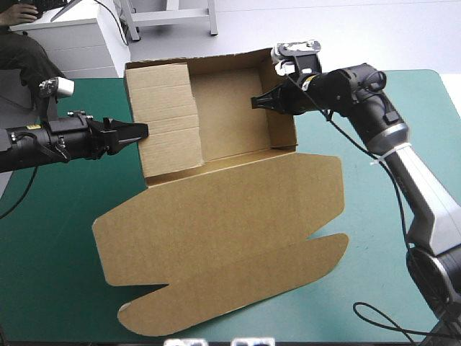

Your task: Fold the box

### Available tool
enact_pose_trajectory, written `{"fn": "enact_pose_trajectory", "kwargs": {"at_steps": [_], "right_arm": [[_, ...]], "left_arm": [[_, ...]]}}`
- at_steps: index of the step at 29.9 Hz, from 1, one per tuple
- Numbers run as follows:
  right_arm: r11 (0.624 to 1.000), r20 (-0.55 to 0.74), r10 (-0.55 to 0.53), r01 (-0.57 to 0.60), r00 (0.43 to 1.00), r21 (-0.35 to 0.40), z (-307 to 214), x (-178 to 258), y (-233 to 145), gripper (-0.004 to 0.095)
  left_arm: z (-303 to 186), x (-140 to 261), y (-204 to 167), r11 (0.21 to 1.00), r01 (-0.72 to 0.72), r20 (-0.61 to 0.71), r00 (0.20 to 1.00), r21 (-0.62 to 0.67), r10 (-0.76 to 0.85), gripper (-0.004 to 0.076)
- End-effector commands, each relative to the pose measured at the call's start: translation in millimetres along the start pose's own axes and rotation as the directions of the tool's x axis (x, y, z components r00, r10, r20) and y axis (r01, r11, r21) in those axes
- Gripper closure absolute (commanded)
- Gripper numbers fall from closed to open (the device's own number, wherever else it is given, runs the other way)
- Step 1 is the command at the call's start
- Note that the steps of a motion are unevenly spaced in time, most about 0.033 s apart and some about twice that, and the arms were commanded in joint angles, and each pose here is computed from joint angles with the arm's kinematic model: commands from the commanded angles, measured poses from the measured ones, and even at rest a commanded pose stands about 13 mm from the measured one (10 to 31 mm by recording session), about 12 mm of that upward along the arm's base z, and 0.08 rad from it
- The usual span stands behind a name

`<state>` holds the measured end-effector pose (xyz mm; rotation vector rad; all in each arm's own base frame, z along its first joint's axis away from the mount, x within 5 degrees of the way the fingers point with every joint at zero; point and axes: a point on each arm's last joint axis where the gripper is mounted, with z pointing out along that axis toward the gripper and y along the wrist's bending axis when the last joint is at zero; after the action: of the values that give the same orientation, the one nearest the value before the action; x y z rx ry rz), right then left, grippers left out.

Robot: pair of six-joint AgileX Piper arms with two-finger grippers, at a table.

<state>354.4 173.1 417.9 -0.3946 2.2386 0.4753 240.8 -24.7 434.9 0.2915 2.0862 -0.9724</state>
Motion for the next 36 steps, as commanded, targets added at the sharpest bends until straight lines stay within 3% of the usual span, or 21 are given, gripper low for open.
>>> {"fn": "enact_pose_trajectory", "kwargs": {"at_steps": [1, 5, 10, 14, 23, 27, 31, 36], "right_arm": [[0.998, 0.152, 0.023, -0.014, 0.988, -0.058, -20.8, -16.1, 24.8, 0.0908], [0.997, 0.142, 0.007, 0.003, 0.990, -0.072, -12.4, -13.6, 36.1, 0.0907], [0.995, 0.164, -0.003, 0.020, 0.987, -0.100, -17.1, -18.5, 48.9, 0.0907], [0.992, 0.196, -0.024, 0.048, 0.980, -0.119, -30.3, -26.2, 60.7, 0.0907], [0.991, 0.141, -0.045, 0.062, 0.989, -0.117, -37.8, -24.2, 64.5, 0.0908], [0.992, 0.129, -0.053, 0.067, 0.990, -0.106, -37.6, -23.1, 63.5, 0.0908], [0.994, 0.078, -0.083, 0.088, 0.993, -0.062, -34.4, -18.5, 59.3, 0.0907], [0.995, -0.019, -0.101, 0.101, 0.995, -0.026, -22.4, -9.9, 54.8, 0.0908]], "left_arm": [[-8.4, -2.8, -19.6, 0.997, -0.026, 0.011, 1.000, 0.068, 0.025, 0.0290], [-8.2, 1.0, -13.4, 1.000, -0.012, -0.032, 0.999, 0.000, 0.012, 0.0290], [-9.9, 7.1, 2.0, 0.985, 0.017, -0.095, 0.995, -0.172, -0.033, 0.0292], [-12.2, 6.7, 12.0, 0.958, 0.039, -0.079, 0.995, -0.284, -0.064, 0.0292], [-13.1, -1.7, 17.6, 0.941, 0.050, 0.012, 0.999, -0.335, -0.048, 0.0314], [-12.9, -2.1, 17.3, 0.942, 0.055, 0.018, 0.998, -0.331, -0.052, 0.0437], [-12.8, -2.7, 16.8, 0.943, 0.068, 0.029, 0.998, -0.324, -0.062, 0.0713], [-2.9, -4.4, 9.9, 0.945, 0.017, 0.029, 1.000, -0.328, -0.007, 0.0731]]}}
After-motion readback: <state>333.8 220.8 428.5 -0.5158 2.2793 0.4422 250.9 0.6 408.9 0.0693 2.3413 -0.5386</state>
